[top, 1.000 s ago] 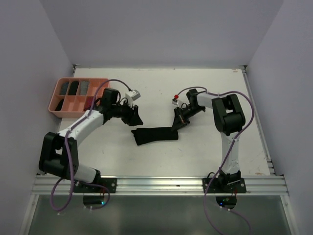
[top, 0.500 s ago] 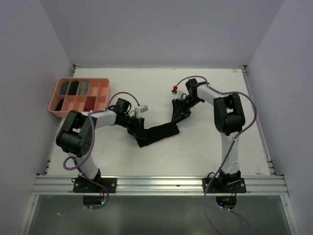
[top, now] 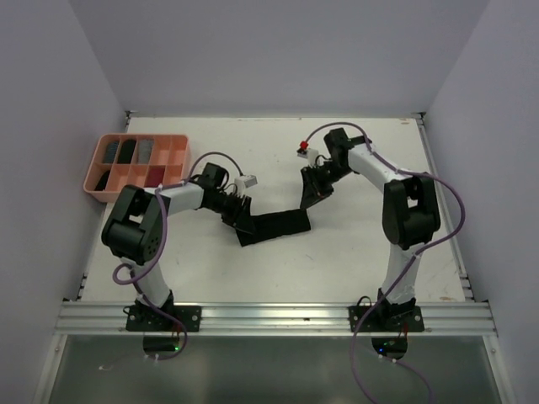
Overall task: Roll the underwear
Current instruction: Fold the underwear
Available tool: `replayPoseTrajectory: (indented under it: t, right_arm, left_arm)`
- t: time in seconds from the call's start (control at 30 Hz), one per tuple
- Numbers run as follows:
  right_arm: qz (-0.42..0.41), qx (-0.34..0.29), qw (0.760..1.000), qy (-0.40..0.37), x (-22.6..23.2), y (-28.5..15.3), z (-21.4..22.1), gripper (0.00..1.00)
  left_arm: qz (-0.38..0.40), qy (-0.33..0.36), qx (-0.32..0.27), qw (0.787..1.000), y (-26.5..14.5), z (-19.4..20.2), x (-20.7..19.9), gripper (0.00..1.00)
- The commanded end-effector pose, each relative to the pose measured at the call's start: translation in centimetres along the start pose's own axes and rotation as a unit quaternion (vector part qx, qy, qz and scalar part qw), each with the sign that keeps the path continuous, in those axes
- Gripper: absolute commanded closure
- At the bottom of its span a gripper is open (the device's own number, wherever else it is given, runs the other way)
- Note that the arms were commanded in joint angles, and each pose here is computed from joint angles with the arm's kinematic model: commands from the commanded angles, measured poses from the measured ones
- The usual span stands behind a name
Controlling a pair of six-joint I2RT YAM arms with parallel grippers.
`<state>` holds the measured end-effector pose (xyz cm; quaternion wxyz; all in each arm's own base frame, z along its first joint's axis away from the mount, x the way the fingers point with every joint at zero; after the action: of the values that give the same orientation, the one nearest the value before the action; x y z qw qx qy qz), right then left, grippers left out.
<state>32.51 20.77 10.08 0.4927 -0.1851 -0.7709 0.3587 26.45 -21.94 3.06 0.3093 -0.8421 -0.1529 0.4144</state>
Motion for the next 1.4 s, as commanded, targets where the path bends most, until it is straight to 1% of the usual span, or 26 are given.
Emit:
replayPoseTrajectory:
  t: [0.0, 0.07, 0.13, 0.23, 0.27, 0.37, 0.47, 0.53, 0.57, 0.63, 0.67, 0.73, 0.8, 0.87, 1.03, 1.2, 1.23, 1.27, 1.3, 1.33, 1.37]
  right_arm:
    - [-0.060, 0.018, 0.998, 0.010, 3.7, 0.9, 2.9, 0.79]
    - [-0.066, 0.024, 0.998, 0.010, 3.3, 2.0, 3.4, 0.78]
    - [-0.070, 0.033, 0.997, 0.026, 2.4, 3.2, 4.0, 0.79]
    - [-0.054, 0.017, 0.998, 0.037, 0.2, 4.8, 3.4, 0.79]
    - [-0.055, 0.014, 0.997, 0.047, -0.8, 5.5, 3.2, 0.79]
    - [-0.078, 0.020, 0.993, 0.088, -1.5, 6.7, 3.2, 0.79]
    - [-0.107, 0.014, 0.990, 0.089, -0.5, 6.4, 2.8, 0.78]
    - [-0.129, 0.000, 0.989, 0.077, 1.0, 5.2, 1.9, 0.76]
    - [-0.135, -0.003, 0.987, 0.090, 1.6, 4.8, 1.6, 0.74]
    - [-0.155, -0.019, 0.984, 0.088, 3.2, 3.6, 0.9, 0.70]
    - [-0.161, -0.031, 0.982, 0.096, 3.7, 3.3, 0.2, 0.67]
    - [-0.176, -0.041, 0.978, 0.104, 4.4, 2.8, -0.5, 0.65]
    - [-0.170, -0.046, 0.977, 0.117, 4.1, 3.1, -1.2, 0.65]
    - [-0.143, -0.043, 0.982, 0.118, 2.9, 3.7, -1.2, 0.65]
    - [-0.101, 0.013, 0.984, 0.146, -1.2, 7.1, 1.4, 0.67]
    - [-0.057, 0.026, 0.987, 0.145, -4.6, 9.2, 3.2, 0.68]
    - [-0.053, 0.022, 0.988, 0.143, -4.9, 9.4, 3.1, 0.68]
    - [-0.048, 0.023, 0.986, 0.155, -5.2, 9.5, 3.6, 0.68]
    - [-0.045, 0.021, 0.985, 0.163, -5.5, 9.6, 3.8, 0.68]
    - [-0.044, 0.011, 0.985, 0.165, -5.7, 9.5, 3.6, 0.68]
    - [-0.043, 0.016, 0.982, 0.181, -5.8, 9.7, 4.2, 0.68]
  left_arm:
    - [-0.080, 0.019, 0.020, 0.996, 0.1, 0.1, 3.6, 0.58]
    - [-0.078, 0.023, 0.024, 0.996, 0.2, 0.1, 3.7, 0.58]
    - [-0.080, 0.034, 0.027, 0.996, 0.1, -0.1, 3.9, 0.57]
    - [-0.078, 0.054, 0.037, 0.995, 0.2, 0.0, 4.1, 0.55]
    - [-0.074, 0.072, 0.039, 0.994, 0.1, 0.0, 4.1, 0.55]
    - [-0.078, 0.099, 0.046, 0.991, 0.0, 0.2, 4.5, 0.55]
    - [-0.082, 0.104, 0.058, 0.989, 0.0, 0.7, 4.9, 0.55]
    - [-0.083, 0.106, 0.061, 0.989, 0.1, 0.8, 5.1, 0.55]
    - [-0.083, 0.108, 0.060, 0.989, 0.1, 0.8, 5.1, 0.55]
    - [-0.084, 0.110, 0.061, 0.989, 0.1, 0.8, 5.1, 0.55]
    - [-0.085, 0.112, 0.060, 0.988, 0.0, 0.6, 5.2, 0.55]
    - [-0.087, 0.114, 0.060, 0.988, -0.1, 0.6, 5.3, 0.55]
    - [-0.090, 0.117, 0.060, 0.987, -0.1, 0.4, 5.3, 0.55]
    - [-0.092, 0.114, 0.060, 0.987, -0.1, 0.4, 5.4, 0.54]
    - [-0.095, 0.118, 0.054, 0.987, -0.1, -0.1, 5.5, 0.53]
    - [-0.101, 0.126, 0.038, 0.986, -0.9, -2.0, 5.9, 0.48]
    - [-0.102, 0.134, 0.017, 0.986, -1.9, -3.5, 5.7, 0.48]
    - [-0.104, 0.132, 0.009, 0.986, -2.8, -4.0, 5.6, 0.47]
    - [-0.107, 0.138, -0.018, 0.984, -4.5, -5.3, 5.3, 0.46]
    - [-0.110, 0.138, -0.033, 0.984, -5.6, -6.0, 5.1, 0.46]
    - [-0.113, 0.135, -0.045, 0.983, -6.6, -6.3, 5.0, 0.46]
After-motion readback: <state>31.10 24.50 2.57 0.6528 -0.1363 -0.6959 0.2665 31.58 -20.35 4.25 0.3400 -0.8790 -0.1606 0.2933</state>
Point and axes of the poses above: each gripper's point midway between its finger pads, its own y axis out along the fingers, its own x axis along the line the jaws close on, z = x × y, the point moved 1 cm from there along -y, back along the fingers, and after that the axes turned 3 degrees about y, right-handed, at the moved point
